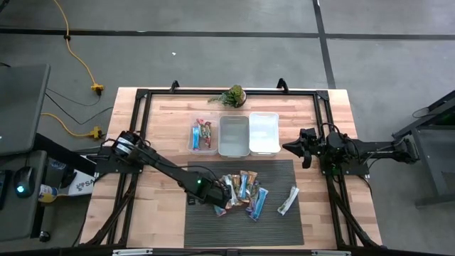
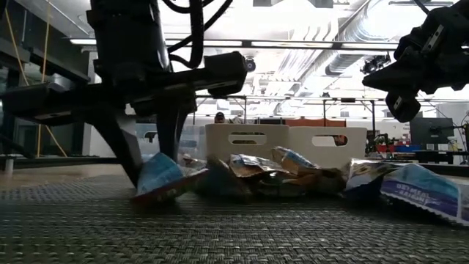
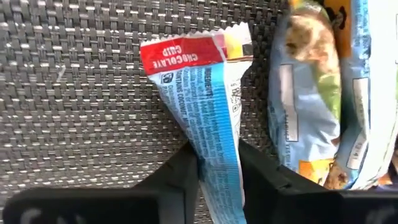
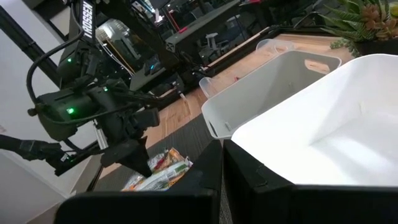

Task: Pick and place Granola Bars by type
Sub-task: Put the red granola bar into the transparent bin

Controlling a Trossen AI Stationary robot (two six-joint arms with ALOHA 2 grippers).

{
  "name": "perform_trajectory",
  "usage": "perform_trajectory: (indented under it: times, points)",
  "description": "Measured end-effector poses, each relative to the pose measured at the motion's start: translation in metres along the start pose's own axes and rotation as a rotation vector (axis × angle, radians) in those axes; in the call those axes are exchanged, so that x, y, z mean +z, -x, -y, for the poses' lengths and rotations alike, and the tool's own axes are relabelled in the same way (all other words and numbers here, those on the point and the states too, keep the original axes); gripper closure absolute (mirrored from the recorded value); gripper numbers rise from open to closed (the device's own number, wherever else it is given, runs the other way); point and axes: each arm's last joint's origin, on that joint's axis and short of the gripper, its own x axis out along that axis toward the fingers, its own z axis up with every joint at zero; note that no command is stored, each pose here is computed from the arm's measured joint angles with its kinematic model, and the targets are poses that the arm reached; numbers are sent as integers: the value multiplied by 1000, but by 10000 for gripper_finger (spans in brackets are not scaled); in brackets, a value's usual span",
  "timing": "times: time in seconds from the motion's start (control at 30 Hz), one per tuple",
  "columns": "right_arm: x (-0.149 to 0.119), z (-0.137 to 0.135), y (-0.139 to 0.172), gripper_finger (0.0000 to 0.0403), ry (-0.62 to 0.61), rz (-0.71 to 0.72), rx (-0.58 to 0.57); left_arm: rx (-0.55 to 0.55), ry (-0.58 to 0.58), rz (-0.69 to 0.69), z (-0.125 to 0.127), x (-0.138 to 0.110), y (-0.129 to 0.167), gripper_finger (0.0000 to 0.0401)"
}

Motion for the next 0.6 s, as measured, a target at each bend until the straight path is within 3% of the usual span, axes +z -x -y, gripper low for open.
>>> perform_trajectory:
  times: [0.23,0.6]
  points:
    - [0,0,0,402,0,-1,0,-48,-137,59,17,-5,17,322]
    - [0,0,0,402,0,-1,0,-254,-535,74,59,-23,67,323]
